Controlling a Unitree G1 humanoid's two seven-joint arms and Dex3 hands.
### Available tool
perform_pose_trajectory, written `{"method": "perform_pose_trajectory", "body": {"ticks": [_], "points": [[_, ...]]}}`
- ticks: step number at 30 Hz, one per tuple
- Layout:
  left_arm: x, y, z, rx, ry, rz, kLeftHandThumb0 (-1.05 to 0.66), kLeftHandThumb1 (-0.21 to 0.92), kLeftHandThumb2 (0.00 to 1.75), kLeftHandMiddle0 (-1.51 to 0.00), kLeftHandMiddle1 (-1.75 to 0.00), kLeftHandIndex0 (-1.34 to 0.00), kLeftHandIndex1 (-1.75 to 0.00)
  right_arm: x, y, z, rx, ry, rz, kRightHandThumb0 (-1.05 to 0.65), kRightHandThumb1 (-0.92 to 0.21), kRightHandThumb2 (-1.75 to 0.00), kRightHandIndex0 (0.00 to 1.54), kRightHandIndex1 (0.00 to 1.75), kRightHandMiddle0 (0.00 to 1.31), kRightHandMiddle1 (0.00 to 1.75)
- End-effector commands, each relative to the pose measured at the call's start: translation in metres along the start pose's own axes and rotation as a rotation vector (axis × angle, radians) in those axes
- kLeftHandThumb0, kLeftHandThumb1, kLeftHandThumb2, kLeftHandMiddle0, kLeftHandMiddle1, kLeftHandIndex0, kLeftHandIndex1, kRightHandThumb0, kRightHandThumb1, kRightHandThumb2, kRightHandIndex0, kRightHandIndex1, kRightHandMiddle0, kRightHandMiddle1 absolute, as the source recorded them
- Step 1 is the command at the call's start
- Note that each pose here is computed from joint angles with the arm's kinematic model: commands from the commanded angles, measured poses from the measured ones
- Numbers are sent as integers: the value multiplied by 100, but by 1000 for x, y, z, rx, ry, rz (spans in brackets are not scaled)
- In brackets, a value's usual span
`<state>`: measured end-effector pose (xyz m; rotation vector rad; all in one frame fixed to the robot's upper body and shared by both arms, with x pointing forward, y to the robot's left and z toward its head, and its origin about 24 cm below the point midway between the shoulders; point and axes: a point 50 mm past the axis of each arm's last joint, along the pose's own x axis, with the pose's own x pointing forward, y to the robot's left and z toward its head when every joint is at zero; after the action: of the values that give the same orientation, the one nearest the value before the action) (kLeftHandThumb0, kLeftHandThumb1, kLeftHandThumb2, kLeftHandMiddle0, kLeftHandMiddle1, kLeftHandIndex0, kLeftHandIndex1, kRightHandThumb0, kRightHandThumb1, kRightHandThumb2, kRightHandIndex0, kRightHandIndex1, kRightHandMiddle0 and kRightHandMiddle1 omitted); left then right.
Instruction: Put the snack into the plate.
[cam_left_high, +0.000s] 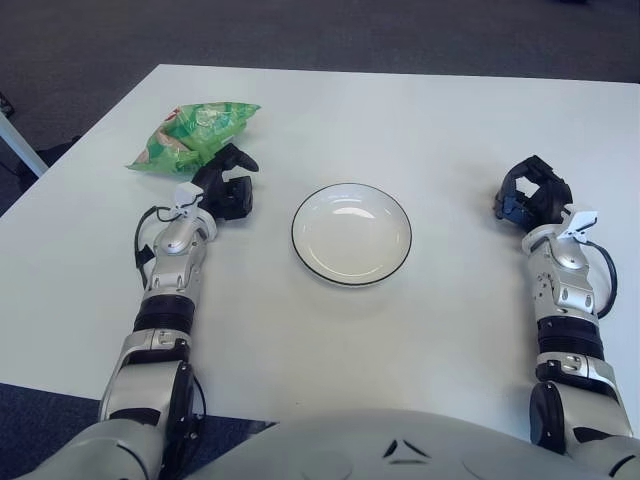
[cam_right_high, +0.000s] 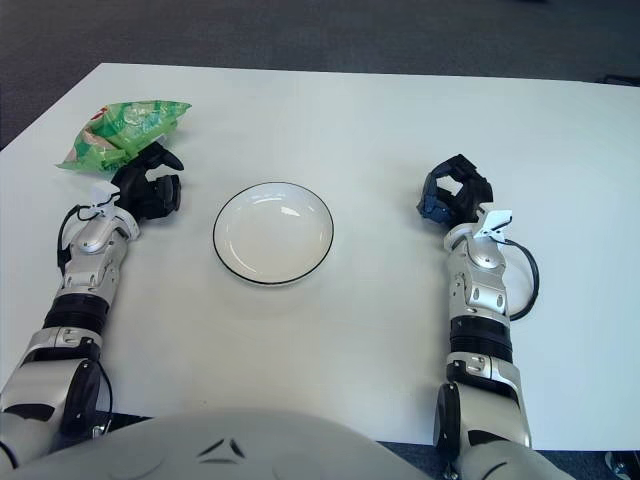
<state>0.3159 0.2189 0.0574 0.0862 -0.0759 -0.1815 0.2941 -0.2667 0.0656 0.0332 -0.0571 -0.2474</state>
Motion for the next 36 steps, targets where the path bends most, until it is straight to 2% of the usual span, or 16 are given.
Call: {"method": "perform_pose_trajectory", "body": {"ticks": [1,20,36], "points": [[-15,-1,-25,-5,115,5,-44,45,115,-112,-175,-51,-175,-16,3,-33,56,139,-4,-47,-37,-126,126,175,58,175],[-15,0,-24,-10,109,7,-44,44,117,-112,-175,-52,-175,-16,2,-33,80,174,17,-46,-39,-124,129,175,56,175],[-17,0,-21,71,71,14,-43,48,112,-117,-175,-49,-175,-16,5,-32,79,181,23,-46,-39,-123,130,175,56,175]]}}
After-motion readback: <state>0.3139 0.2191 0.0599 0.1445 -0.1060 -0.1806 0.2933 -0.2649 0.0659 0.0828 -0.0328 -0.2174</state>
